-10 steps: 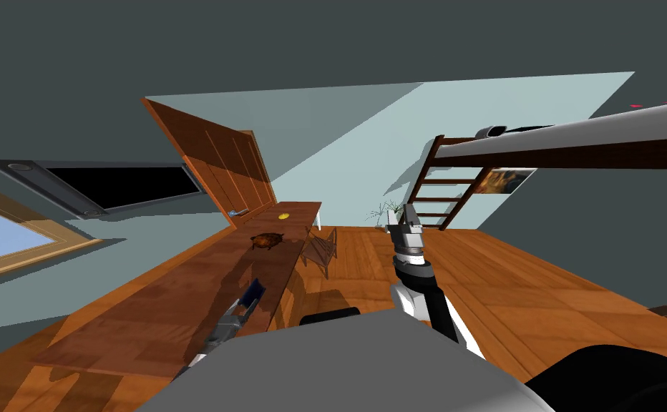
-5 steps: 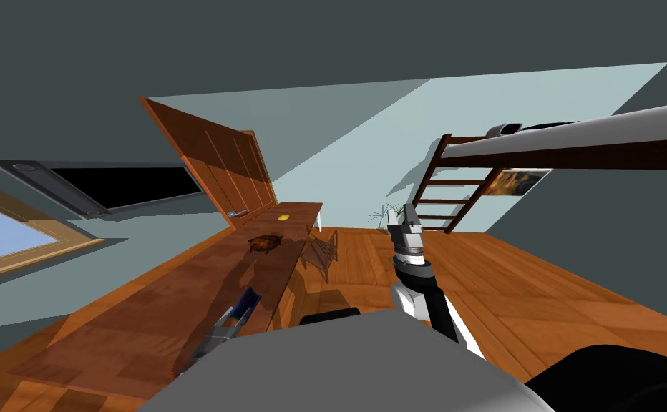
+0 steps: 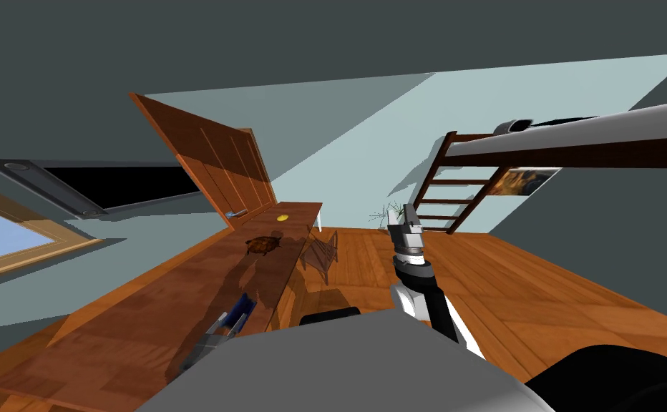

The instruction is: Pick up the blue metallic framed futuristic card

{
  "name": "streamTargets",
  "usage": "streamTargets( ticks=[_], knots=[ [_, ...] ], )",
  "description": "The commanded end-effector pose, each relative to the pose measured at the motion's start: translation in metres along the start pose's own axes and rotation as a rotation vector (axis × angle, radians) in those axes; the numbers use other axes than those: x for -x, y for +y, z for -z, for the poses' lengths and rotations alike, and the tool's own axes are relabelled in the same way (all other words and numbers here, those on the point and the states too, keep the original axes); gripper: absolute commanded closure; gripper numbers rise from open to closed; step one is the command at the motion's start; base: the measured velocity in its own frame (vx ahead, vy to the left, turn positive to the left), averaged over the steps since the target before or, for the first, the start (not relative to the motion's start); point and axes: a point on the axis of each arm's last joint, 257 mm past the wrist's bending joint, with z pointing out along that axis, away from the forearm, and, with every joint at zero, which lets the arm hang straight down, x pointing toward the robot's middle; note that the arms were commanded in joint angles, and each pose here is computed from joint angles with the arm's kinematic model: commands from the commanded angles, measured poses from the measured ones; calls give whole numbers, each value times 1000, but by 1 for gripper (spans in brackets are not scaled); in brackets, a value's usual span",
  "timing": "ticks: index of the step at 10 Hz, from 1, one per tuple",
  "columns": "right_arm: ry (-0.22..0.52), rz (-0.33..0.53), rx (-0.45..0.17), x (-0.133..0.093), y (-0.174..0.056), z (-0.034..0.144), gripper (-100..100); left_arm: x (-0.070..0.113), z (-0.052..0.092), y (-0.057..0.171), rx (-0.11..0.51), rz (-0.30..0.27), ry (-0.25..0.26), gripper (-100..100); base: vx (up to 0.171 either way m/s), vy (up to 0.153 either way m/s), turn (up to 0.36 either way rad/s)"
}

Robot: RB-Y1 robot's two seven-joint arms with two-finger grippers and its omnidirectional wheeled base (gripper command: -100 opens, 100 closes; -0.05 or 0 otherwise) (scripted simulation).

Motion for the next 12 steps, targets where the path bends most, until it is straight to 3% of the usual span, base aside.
streamTargets(
  ticks=[1,2,3,7,8,9,10,11,12],
  knots=[
    [0,0,0,0,0,0,0,3,13,2,-7,-6,-1,-100,62,-5,44],
    [0,0,0,0,0,0,0,1,7,2,-3,-3,2,-100,41,-6,17],
    [0,0,0,0,0,0,0,2,8,2,-5,-3,-1,100,5,-1,-3],
    [0,0,0,0,0,0,0,2,8,2,-4,-5,-1,100,0,0,0],
    [0,0,0,0,0,0,0,2,8,2,-4,-5,-1,0,0,0,0],
    [0,0,0,0,0,0,0,1,-1,-1,-3,4,-6,100,-53,5,-43],
    [0,0,0,0,0,0,0,1,-1,-1,-3,4,-6,100,-63,9,-31],
    [0,0,0,0,0,0,0,1,-14,-4,0,13,-12,100,-96,33,-22],
    [0,0,0,0,0,0,0,-1,-14,-3,4,13,-5,100,-90,34,-34]
  ],
)
